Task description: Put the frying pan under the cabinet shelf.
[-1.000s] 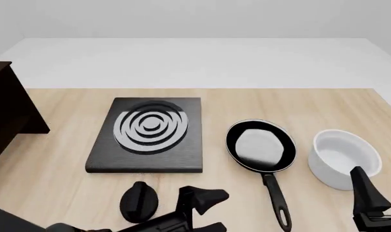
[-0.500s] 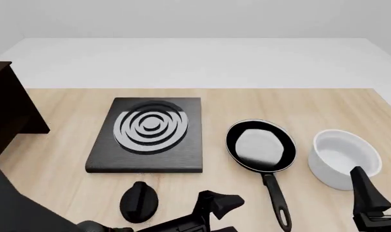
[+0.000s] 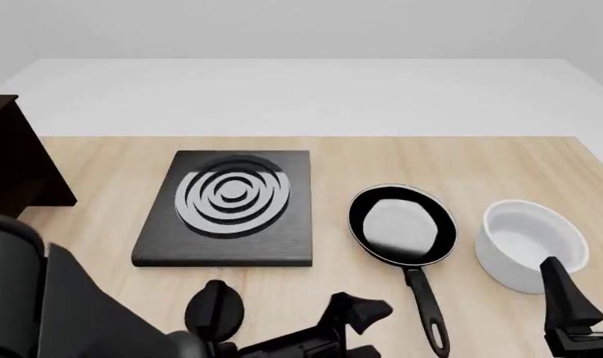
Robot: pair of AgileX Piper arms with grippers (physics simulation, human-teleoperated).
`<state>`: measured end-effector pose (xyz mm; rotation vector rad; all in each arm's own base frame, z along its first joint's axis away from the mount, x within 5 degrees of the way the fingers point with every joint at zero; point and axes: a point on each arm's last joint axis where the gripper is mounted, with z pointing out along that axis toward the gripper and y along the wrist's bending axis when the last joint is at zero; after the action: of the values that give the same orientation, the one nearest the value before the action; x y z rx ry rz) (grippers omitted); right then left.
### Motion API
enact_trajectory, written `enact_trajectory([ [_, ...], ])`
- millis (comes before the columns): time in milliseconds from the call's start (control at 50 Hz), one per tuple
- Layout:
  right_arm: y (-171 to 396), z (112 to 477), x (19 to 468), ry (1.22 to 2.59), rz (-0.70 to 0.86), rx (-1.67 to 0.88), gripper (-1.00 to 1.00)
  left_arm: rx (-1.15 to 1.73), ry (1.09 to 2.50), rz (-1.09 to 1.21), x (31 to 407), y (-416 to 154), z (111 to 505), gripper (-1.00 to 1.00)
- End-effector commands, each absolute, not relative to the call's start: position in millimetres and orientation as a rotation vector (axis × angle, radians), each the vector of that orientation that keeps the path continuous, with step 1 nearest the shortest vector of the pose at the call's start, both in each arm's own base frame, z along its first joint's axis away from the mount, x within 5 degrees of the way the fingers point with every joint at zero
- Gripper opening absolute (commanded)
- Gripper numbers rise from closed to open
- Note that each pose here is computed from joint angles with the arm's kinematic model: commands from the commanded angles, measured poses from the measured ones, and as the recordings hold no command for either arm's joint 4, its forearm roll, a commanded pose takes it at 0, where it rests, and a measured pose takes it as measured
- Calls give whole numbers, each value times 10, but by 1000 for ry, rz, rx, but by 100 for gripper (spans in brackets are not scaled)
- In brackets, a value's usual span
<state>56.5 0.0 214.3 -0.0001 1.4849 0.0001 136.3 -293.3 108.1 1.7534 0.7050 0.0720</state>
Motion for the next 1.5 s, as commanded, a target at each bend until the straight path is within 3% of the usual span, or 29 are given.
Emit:
enact_trajectory([
  [20,0,2143,565,1485,0,0,100,1766,701,86,1431,-3030,1069,100],
  [1500,2,2136,565,1485,3,-2,100,1870,686,112,1700,-3629,656,100],
])
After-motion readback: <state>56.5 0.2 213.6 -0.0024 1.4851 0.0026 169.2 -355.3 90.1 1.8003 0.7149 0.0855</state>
